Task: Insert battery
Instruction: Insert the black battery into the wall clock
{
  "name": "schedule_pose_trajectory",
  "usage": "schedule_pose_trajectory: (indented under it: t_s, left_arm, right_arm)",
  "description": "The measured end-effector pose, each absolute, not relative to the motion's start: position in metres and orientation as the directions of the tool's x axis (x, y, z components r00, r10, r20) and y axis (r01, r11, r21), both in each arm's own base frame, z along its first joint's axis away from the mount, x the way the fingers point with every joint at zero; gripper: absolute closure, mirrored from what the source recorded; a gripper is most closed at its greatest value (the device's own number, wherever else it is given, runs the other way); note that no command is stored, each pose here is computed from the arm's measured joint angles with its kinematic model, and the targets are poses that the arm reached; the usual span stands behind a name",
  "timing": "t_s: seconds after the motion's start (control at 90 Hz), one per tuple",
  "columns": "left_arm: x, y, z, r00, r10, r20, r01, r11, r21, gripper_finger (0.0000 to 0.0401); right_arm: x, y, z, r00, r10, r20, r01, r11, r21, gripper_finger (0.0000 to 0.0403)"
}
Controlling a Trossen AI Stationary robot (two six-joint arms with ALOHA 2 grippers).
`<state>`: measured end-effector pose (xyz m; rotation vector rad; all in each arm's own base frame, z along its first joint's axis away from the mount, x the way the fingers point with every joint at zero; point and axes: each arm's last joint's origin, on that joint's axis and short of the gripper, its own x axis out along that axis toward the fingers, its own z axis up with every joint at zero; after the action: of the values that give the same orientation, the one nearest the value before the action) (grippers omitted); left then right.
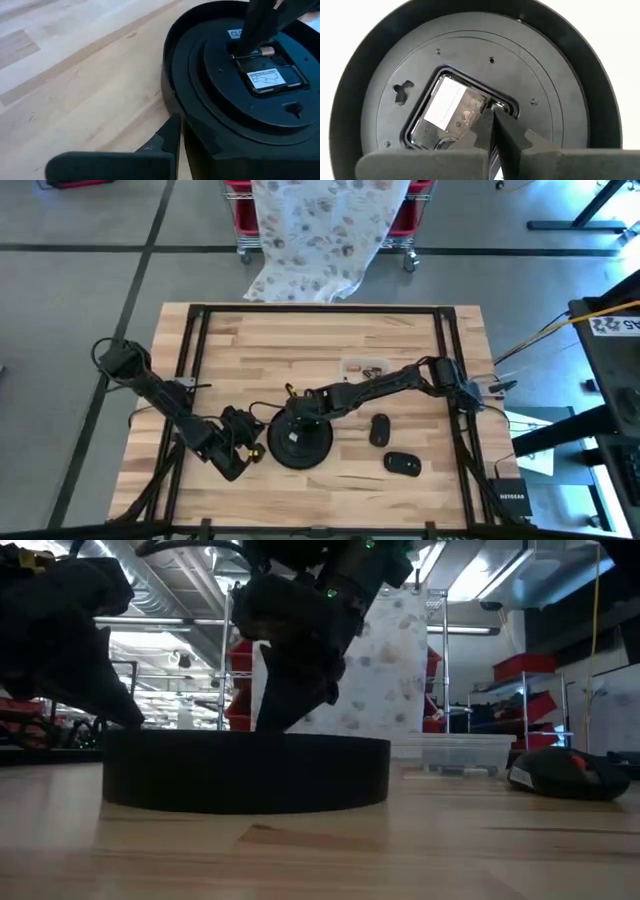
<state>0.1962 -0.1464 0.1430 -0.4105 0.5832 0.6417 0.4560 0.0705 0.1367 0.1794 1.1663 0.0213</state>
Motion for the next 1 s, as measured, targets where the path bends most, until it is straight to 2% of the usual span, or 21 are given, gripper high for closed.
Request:
schedule_pose_trajectory:
  t_s: [0.2,0.367,0.511,0.778,1.0]
  left_arm:
    - [0.196,-0.146,0.143,0.651,0.438,-0.62,-0.659,0.732,-0.175,0.0398]
    - [0.196,-0.146,0.143,0.651,0.438,-0.62,-0.658,0.734,-0.172,0.0398]
    - [0.196,-0.146,0.143,0.651,0.438,-0.62,-0.657,0.734,-0.172,0.0398]
    - [0.196,-0.146,0.143,0.651,0.438,-0.62,-0.657,0.734,-0.172,0.0398]
    - [0.196,-0.146,0.143,0.651,0.438,-0.62,-0.657,0.734,-0.172,0.0398]
  right_arm:
    - [0.446,0.091,0.165,0.456,0.026,-0.89,0.0,1.0,0.029,0.0403]
    - [0.434,0.098,0.192,0.455,0.075,-0.887,-0.025,0.997,0.071,0.0403]
    - [0.43,0.097,0.182,0.378,0.093,-0.921,-0.018,0.995,0.094,0.0403]
    - [0.426,0.099,0.182,0.318,0.183,-0.93,-0.042,0.983,0.179,0.0403]
    - [0.423,0.099,0.181,0.287,0.184,-0.94,-0.021,0.982,0.186,0.0403]
